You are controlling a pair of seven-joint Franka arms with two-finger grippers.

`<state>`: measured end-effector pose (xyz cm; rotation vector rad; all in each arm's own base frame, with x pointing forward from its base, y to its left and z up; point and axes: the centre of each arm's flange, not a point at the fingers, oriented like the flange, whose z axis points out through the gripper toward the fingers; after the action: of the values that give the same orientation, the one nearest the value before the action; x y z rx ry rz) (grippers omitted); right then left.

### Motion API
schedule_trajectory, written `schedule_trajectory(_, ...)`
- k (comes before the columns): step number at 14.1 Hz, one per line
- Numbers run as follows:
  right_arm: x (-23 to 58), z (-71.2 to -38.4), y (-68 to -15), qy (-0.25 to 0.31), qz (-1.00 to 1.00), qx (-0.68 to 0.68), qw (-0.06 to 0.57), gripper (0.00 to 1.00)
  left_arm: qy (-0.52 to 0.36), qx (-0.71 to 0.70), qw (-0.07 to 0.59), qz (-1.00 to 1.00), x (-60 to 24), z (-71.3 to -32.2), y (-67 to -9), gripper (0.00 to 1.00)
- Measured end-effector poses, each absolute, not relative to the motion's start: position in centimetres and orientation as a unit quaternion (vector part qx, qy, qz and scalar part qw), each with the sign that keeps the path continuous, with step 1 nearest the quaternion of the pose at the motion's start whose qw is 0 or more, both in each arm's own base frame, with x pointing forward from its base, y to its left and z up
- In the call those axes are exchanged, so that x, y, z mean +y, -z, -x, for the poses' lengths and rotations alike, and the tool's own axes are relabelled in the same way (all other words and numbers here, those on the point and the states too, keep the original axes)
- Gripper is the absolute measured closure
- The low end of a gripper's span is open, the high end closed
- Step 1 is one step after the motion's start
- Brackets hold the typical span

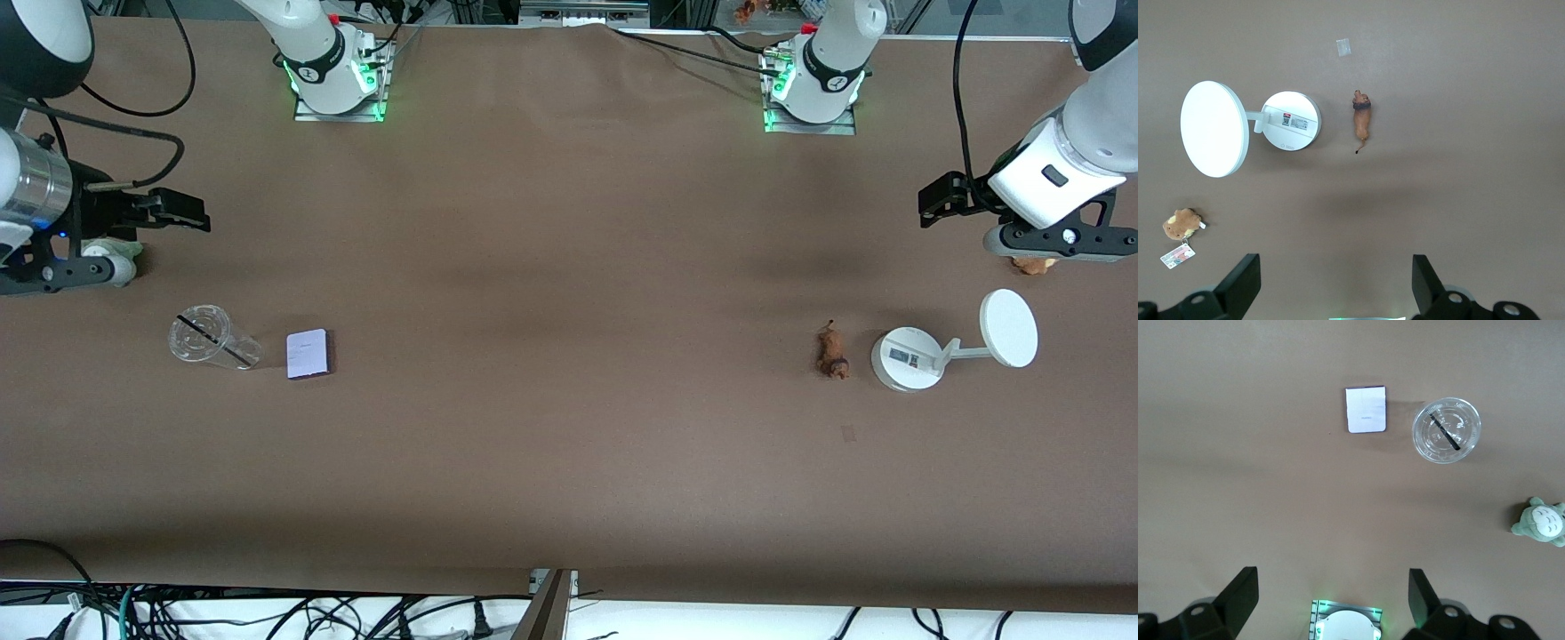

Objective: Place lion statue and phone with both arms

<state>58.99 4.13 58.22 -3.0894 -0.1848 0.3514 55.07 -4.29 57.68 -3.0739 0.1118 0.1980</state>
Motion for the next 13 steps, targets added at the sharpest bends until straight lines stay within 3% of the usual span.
schedule_trajectory(6,3.4,-54.8,-59.7,-0.082,0.995,-0.057,0.004,0.00,-0.066,0.036,0.030,0.997,-4.3,-55.0,-57.7,0.00)
schedule_trajectory(13,3.5,-55.3,-59.0,-0.087,0.995,-0.057,0.004,0.00,-0.066,0.036,0.030,0.997,-4.3,-55.0,-57.7,0.00)
